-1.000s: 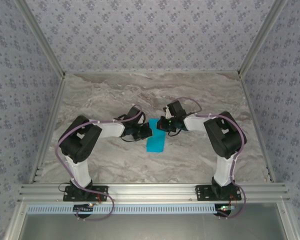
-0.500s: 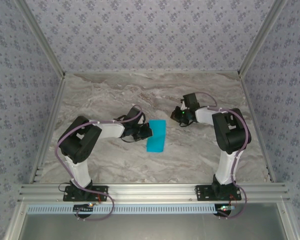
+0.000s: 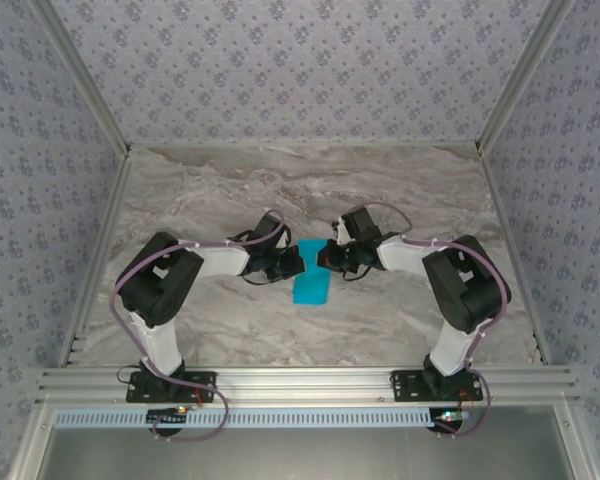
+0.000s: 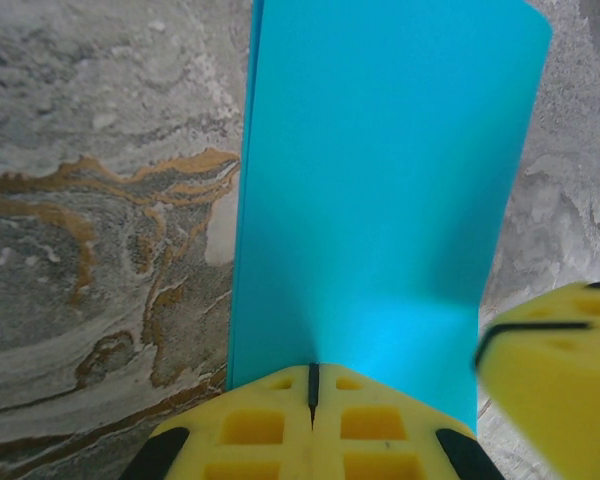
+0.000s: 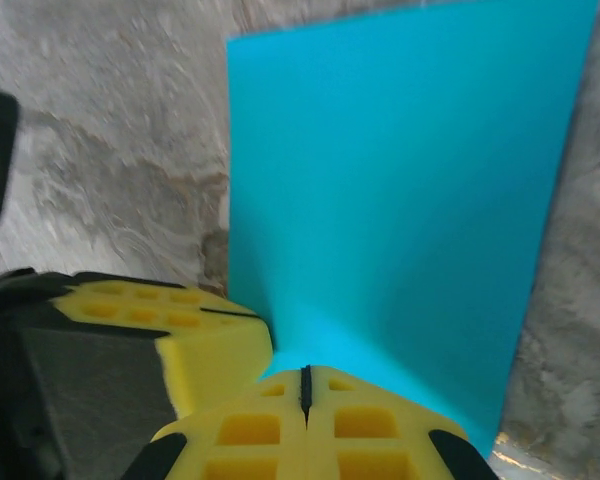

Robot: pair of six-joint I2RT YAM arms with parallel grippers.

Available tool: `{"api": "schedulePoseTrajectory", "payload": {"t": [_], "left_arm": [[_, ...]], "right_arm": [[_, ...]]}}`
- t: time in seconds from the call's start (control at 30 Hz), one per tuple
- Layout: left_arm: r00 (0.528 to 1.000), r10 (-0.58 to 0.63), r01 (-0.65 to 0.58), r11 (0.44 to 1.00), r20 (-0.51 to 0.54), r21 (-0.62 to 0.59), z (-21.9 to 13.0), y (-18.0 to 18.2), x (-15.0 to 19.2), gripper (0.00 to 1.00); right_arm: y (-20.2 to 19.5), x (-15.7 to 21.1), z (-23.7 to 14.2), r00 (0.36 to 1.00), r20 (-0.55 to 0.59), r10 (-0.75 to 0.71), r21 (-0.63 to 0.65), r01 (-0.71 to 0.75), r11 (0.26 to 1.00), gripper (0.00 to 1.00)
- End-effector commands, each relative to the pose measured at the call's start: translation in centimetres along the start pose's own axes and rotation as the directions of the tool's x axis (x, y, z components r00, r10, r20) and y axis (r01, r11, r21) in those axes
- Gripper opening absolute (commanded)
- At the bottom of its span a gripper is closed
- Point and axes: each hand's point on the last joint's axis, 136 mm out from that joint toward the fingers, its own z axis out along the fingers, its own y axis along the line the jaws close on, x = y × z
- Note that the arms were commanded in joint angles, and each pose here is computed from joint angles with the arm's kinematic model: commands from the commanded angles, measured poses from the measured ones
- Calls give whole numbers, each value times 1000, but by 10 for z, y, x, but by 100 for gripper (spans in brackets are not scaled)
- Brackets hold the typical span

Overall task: Fold a paper plane with a square sheet of paper (pick it up from the middle)
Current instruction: First fold in half a square sheet of paper at the center of the table.

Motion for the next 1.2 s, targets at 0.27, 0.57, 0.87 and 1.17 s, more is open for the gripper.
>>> {"api": "schedulePoseTrajectory", "payload": {"t": [0.27,0.57,0.87,1.17], "left_arm": [[971,-200,121,885,-134,-449,6,130,71,0],[971,-201,123,884,-130,-451,7,133,73,0],[971,-201,125,886,-127,-445,8,131,70,0],[971,-204,126,882,-127,-455,8,134,72,0]], "right_arm": [[-38,57,8,984,-168,55,44,-48,998,0],[-44,39,-44,997,-79,6,43,-2,999,0],[5,45,-11,991,-120,-64,-33,61,998,0],[-27,91,1,973,-233,-8,55,22,998,0]]}}
